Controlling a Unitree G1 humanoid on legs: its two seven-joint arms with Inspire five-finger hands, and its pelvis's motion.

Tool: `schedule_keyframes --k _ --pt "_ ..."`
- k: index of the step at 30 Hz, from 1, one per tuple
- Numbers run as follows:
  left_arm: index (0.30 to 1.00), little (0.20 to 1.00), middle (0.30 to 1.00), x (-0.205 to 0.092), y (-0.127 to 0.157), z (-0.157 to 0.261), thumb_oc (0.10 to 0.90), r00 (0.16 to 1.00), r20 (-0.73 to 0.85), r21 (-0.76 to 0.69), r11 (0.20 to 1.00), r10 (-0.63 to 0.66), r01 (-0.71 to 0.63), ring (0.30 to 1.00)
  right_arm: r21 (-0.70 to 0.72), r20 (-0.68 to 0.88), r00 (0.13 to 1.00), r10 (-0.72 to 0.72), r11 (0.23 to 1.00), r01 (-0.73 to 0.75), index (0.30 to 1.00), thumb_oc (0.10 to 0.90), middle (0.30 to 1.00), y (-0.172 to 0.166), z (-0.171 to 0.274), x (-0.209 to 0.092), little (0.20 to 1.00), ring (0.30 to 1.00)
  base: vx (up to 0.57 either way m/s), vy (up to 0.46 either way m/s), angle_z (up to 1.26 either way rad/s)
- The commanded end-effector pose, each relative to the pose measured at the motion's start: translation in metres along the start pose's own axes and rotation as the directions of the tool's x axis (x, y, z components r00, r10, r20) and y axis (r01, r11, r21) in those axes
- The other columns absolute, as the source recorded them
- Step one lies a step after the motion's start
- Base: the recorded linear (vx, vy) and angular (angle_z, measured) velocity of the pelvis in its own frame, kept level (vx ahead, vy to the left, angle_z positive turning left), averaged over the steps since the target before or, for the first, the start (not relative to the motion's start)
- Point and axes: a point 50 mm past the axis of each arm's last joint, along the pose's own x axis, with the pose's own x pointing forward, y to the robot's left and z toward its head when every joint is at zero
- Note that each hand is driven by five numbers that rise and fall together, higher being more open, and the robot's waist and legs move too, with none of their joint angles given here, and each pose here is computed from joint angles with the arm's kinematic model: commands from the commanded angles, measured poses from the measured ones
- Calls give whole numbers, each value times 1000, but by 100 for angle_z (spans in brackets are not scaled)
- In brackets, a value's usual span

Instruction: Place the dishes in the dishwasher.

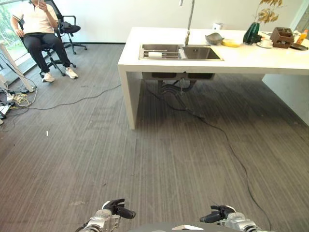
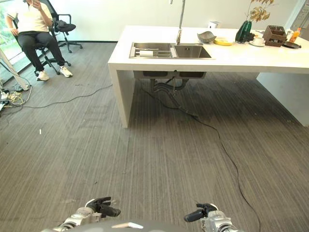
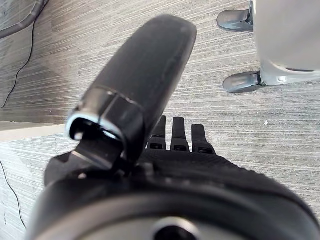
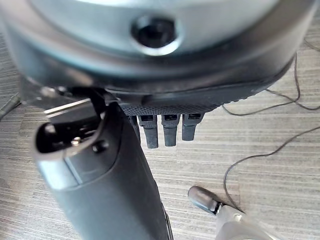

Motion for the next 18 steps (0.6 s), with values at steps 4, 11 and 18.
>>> schedule_keyframes --k 4,11,18 --pt "900 900 900 0 1 70 800 973 231 -15 1000 26 -23 900 88 147 988 -58 995 45 900 800 900 -21 54 -1 900 900 64 132 -10" --pt "900 900 900 -6 10 102 800 939 340 -42 998 51 -39 900 149 219 972 -82 988 50 900 800 900 -27 75 -4 900 900 208 -55 13" --pt "900 900 900 -8 17 99 800 933 354 -59 997 63 -45 900 123 202 978 -58 992 33 900 800 900 -28 65 -4 900 900 366 -165 43"
